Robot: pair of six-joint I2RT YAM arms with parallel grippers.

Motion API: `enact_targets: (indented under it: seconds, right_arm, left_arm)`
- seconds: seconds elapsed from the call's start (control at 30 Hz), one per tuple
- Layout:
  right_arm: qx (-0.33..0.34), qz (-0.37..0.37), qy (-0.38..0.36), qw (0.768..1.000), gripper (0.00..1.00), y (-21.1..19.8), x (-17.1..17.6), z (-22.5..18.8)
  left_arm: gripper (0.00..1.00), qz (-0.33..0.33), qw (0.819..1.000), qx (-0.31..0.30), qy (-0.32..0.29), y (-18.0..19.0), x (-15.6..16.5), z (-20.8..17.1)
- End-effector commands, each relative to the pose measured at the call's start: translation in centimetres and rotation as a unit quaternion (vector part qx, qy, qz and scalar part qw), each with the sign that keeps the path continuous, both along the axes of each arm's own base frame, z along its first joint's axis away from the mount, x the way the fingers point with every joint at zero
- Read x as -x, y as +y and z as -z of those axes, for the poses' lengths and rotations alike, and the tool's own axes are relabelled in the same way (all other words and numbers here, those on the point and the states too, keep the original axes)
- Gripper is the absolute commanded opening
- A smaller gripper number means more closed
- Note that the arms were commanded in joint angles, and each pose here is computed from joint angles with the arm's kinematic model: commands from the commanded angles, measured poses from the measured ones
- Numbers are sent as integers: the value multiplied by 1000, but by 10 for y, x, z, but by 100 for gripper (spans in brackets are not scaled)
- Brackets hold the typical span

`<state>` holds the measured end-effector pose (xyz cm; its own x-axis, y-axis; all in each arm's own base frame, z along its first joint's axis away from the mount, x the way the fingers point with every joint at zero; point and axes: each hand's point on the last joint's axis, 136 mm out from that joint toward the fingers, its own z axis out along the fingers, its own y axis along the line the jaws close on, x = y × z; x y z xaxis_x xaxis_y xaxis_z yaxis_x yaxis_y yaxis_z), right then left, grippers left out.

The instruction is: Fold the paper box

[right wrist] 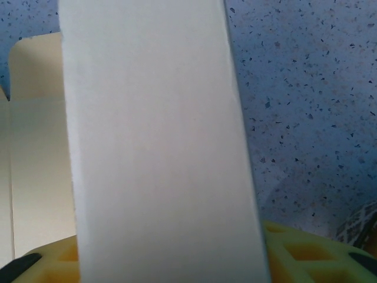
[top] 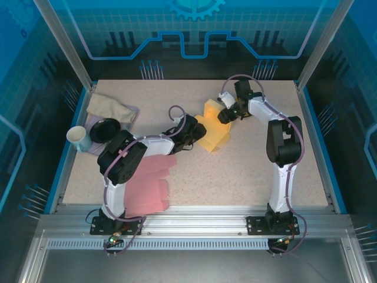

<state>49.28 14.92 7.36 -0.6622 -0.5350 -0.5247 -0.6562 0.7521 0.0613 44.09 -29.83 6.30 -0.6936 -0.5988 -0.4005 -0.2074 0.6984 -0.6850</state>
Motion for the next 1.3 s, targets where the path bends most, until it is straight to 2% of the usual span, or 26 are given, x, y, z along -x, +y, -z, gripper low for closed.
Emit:
enact_targets:
  seconds: [0.0, 0.13, 0.23, 0.33, 0.53, 0.77, 0.87, 0.93, 1.0, 1.1, 1.27]
  right_arm:
    - [-13, 5, 11, 1000, 50, 0, -1, 0]
    - [-14, 9, 12, 1000, 50, -3, -2, 1]
    - [-16, 11, 11, 1000, 50, -4, -5, 0]
    - [-16, 11, 12, 1000, 50, -3, -6, 0]
    - [-18, 14, 15, 1000, 50, -3, -8, 0]
    - [-17, 11, 15, 1000, 50, -3, -5, -1]
    - [-19, 11, 18, 1000, 50, -3, -5, 1]
    - [-20, 10, 17, 1000, 50, -2, -5, 1]
    - [-24, 9, 16, 1000, 50, -1, -5, 0]
    - [-37, 11, 13, 999, 50, 1, -6, -6]
    - [-97, 17, -50, 994, 51, 9, -12, -60]
  left_arm:
    - [45, -9, 1000, 5, -11, 1, -15, -11]
    - [50, -14, 996, -89, 21, 40, -14, -29]
    - [51, 8, 994, -87, 64, 64, -12, -19]
    - [54, 23, 994, -76, 70, 79, -8, -6]
    - [57, 93, 994, -56, 27, 60, -16, 9]
    - [51, 106, 994, -25, 14, 44, -28, 25]
    - [47, 109, 993, -31, 19, 43, -31, 34]
    - [40, 113, 993, -35, 16, 43, -32, 36]
    - [27, 116, 993, -32, 8, 41, -33, 31]
    - [0, 115, 993, -38, -8, 42, -36, 15]
    - [0, 132, 984, -122, -8, 58, -34, -18]
